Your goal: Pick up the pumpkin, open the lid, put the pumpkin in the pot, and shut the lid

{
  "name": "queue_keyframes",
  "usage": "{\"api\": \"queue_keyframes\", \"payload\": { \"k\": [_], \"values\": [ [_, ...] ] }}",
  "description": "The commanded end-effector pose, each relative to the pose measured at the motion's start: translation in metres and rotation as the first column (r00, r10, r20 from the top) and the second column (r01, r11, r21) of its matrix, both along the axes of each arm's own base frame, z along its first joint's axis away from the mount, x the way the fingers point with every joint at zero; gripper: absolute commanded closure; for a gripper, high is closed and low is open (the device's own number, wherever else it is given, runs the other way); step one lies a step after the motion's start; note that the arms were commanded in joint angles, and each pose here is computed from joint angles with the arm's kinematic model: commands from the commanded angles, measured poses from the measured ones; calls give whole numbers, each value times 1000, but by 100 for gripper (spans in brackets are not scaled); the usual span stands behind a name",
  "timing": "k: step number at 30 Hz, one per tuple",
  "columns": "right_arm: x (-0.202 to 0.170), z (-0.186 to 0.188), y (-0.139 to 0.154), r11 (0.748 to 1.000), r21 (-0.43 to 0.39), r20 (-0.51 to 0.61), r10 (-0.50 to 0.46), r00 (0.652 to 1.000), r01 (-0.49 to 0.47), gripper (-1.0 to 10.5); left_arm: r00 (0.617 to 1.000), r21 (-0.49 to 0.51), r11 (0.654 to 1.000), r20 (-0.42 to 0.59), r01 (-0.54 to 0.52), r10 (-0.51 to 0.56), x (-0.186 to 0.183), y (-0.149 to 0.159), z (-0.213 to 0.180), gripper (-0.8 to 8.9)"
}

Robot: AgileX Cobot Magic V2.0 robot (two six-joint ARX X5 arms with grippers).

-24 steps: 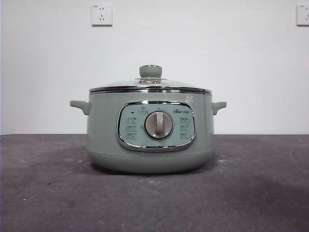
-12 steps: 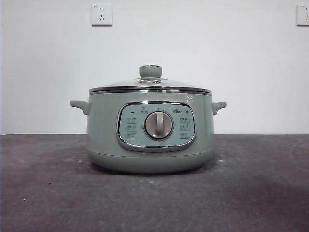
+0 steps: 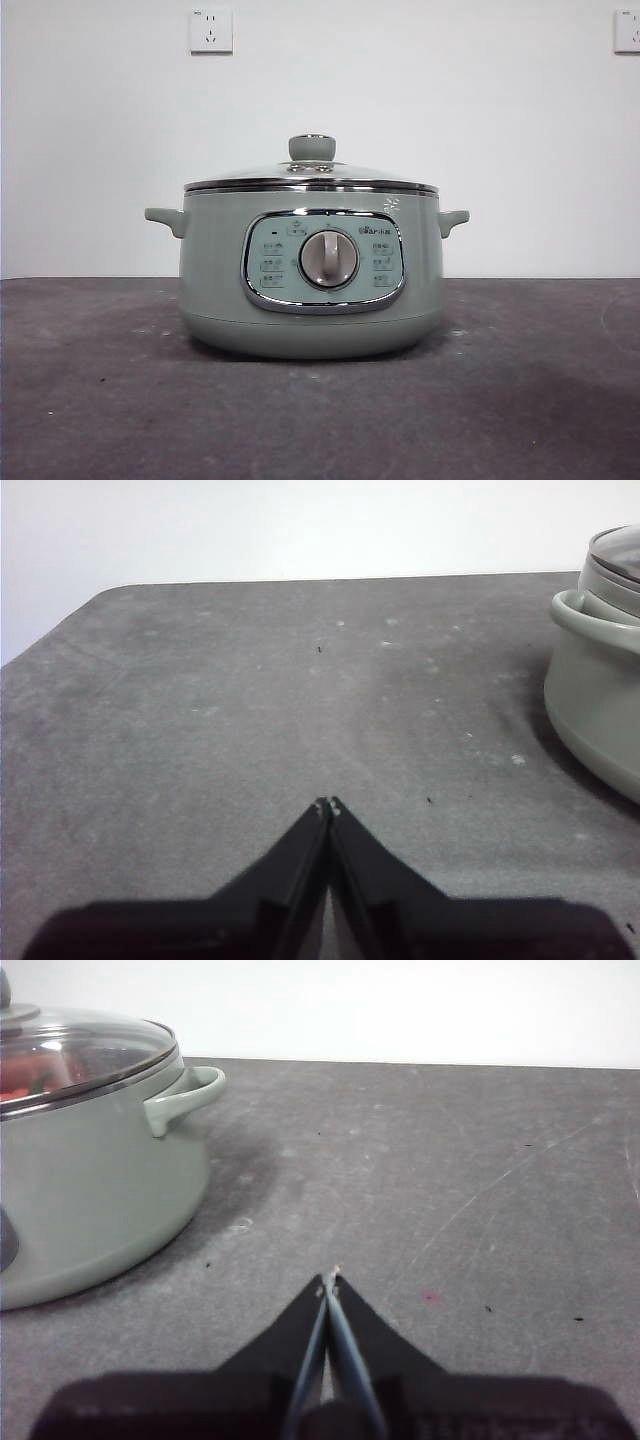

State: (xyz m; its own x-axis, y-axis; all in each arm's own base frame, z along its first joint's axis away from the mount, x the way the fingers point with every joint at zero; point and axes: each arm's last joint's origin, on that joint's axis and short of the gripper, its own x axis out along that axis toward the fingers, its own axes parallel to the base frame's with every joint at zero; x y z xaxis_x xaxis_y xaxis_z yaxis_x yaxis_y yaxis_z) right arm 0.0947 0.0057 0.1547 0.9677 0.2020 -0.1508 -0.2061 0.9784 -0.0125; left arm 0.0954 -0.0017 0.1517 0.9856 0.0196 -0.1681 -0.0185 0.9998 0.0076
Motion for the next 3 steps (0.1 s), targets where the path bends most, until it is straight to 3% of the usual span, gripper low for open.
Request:
{"api": "queue_keyframes", "payload": {
  "k": [1,3],
  "values": [
    [1,-5,0,1000,9,-13,-6,1000,6,946,1000,-6,1000,-7,-1,1,1,0,-5,817],
    [1,-5,0,1000,9,-13,-6,1000,6,946,1000,-6,1000,-8,-1,1,1,0,-5,817]
  ]
}}
